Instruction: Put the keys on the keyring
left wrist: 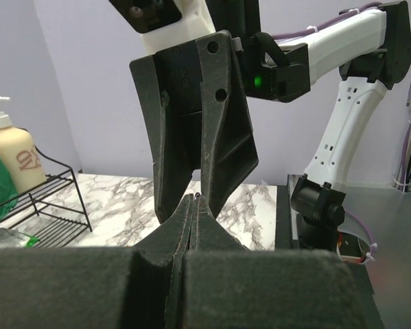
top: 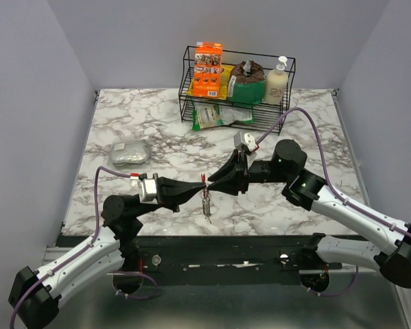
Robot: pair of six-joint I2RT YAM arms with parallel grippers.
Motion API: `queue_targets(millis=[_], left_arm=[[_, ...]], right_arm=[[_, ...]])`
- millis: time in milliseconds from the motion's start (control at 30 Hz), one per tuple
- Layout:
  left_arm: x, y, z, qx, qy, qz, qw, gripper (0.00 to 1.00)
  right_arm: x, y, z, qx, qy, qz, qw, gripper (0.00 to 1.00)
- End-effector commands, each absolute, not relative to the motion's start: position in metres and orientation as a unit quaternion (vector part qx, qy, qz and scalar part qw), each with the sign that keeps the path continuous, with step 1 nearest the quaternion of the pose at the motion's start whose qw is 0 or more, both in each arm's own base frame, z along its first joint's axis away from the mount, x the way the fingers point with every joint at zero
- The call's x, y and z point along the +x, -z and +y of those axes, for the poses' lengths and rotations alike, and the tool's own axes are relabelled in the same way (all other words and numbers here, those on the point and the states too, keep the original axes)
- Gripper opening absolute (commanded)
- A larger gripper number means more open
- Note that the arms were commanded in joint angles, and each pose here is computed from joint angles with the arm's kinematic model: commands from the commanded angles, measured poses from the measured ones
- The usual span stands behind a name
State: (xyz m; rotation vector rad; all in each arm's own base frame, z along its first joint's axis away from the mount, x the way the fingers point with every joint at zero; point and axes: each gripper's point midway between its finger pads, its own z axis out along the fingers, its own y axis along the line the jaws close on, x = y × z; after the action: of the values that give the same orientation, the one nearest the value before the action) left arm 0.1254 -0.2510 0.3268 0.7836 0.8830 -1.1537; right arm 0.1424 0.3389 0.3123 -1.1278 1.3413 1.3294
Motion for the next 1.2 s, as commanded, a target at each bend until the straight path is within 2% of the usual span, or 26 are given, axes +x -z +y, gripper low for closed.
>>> queue_targets(millis=[0, 133, 167, 267, 633, 667, 733, 767, 1167], left_arm=[[0.113, -0.352, -0.246, 0.351, 0.522, 0.350, 0.694, 0.00], [0.112, -0.350, -0.246, 0.353, 0.523, 0.351, 0.692, 0.00], [0.113, -0.350, -0.246, 0.353, 0.523, 0.352, 0.691, 0.00], [0.113, -0.347, -0.247, 0.357, 0.522, 0.355, 0.689, 0.00], [0.118, -0.325, -0.251, 0.418, 0.468, 0.414, 0.660, 0.01], [0.118, -0.328, -0.250, 0.427, 0.460, 0.411, 0.662, 0.07], [0.118, -0.321, -0.251, 0.436, 0.455, 0.428, 0.648, 0.13], [0.117, -0.324, -0.250, 0.442, 0.451, 0.425, 0.649, 0.20], [0.118, -0.323, -0.247, 0.481, 0.419, 0.473, 0.608, 0.54]], right_arm=[[0.137, -0.323, 0.341, -0.469, -0.546, 0.525, 0.453, 0.34], [0.137, -0.326, 0.341, -0.467, -0.549, 0.523, 0.456, 0.20], [0.137, -0.328, 0.341, -0.466, -0.548, 0.522, 0.458, 0.12], [0.139, -0.328, 0.341, -0.459, -0.547, 0.528, 0.460, 0.01], [0.152, -0.319, 0.339, -0.459, -0.511, 0.554, 0.470, 0.00], [0.152, -0.315, 0.338, -0.461, -0.508, 0.561, 0.463, 0.00], [0.152, -0.316, 0.338, -0.469, -0.503, 0.556, 0.466, 0.00], [0.151, -0.315, 0.337, -0.470, -0.501, 0.559, 0.464, 0.01], [0.159, -0.294, 0.334, -0.503, -0.457, 0.590, 0.436, 0.00]])
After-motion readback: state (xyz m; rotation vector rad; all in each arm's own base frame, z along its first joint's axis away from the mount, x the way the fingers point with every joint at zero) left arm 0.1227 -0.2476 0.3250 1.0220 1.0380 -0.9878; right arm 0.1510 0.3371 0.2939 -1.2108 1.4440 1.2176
